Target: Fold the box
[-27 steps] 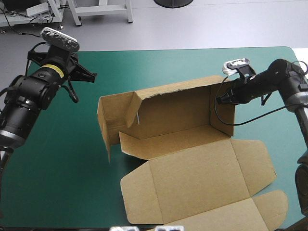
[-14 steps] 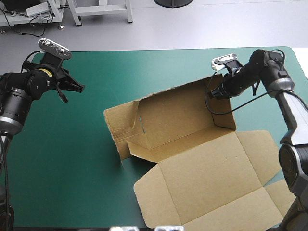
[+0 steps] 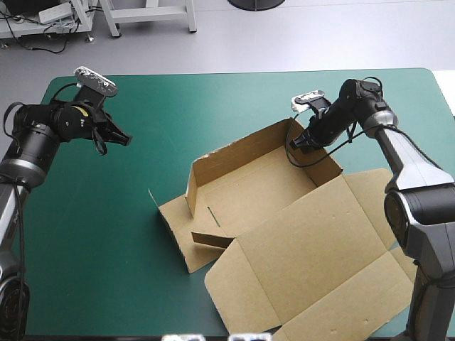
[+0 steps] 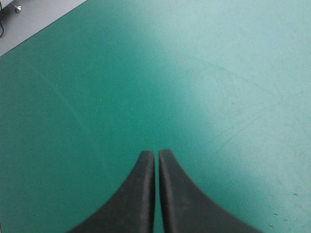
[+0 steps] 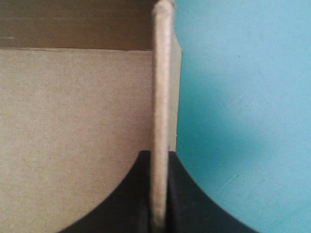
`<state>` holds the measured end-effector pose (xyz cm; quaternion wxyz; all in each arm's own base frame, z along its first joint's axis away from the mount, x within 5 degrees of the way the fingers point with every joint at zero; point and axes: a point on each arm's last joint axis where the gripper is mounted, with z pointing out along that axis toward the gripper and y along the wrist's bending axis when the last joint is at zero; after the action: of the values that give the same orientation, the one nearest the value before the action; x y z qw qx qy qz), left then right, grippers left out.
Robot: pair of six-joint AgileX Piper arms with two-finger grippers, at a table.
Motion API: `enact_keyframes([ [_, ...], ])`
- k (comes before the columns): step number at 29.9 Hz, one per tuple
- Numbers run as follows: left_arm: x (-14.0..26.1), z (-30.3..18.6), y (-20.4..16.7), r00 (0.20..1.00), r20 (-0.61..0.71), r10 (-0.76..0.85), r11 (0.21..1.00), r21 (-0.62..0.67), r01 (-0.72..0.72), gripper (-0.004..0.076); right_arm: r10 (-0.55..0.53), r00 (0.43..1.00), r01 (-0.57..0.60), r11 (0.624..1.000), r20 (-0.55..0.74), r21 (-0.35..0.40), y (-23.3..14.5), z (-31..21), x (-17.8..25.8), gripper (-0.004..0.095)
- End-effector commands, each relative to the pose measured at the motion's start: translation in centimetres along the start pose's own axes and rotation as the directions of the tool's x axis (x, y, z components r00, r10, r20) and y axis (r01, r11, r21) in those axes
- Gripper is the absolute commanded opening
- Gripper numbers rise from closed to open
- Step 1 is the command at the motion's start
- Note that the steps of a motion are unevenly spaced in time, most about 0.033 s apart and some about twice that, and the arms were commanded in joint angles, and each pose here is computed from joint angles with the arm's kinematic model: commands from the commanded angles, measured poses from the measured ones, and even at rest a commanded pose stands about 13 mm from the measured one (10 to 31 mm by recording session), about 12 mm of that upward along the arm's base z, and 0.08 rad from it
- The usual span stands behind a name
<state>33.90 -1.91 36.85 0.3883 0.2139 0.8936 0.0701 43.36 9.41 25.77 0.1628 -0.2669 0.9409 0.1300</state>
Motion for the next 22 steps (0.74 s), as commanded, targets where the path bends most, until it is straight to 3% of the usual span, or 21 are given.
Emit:
enact_keyframes([
  [1,-1.2,-1.9,0.7,0.995,0.095,-0.006,0.999,-0.039,0.010,0.0017,-0.046,0.994,0.038,0.996,0.098,0.085,0.1,-3.1,-1.3,0.0009],
  [11,-1.2,-1.9,0.7,0.996,0.091,0.017,0.999,-0.040,-0.013,0.0017,-0.071,0.984,0.048,0.988,0.162,0.144,0.8,-8.1,-3.2,0.0196],
  [22,-0.9,-1.9,0.5,0.998,0.061,0.017,1.000,-0.024,-0.015,0.0017,-0.047,0.971,0.002,0.983,0.236,0.186,1.3,-11.3,-4.0,0.0260],
])
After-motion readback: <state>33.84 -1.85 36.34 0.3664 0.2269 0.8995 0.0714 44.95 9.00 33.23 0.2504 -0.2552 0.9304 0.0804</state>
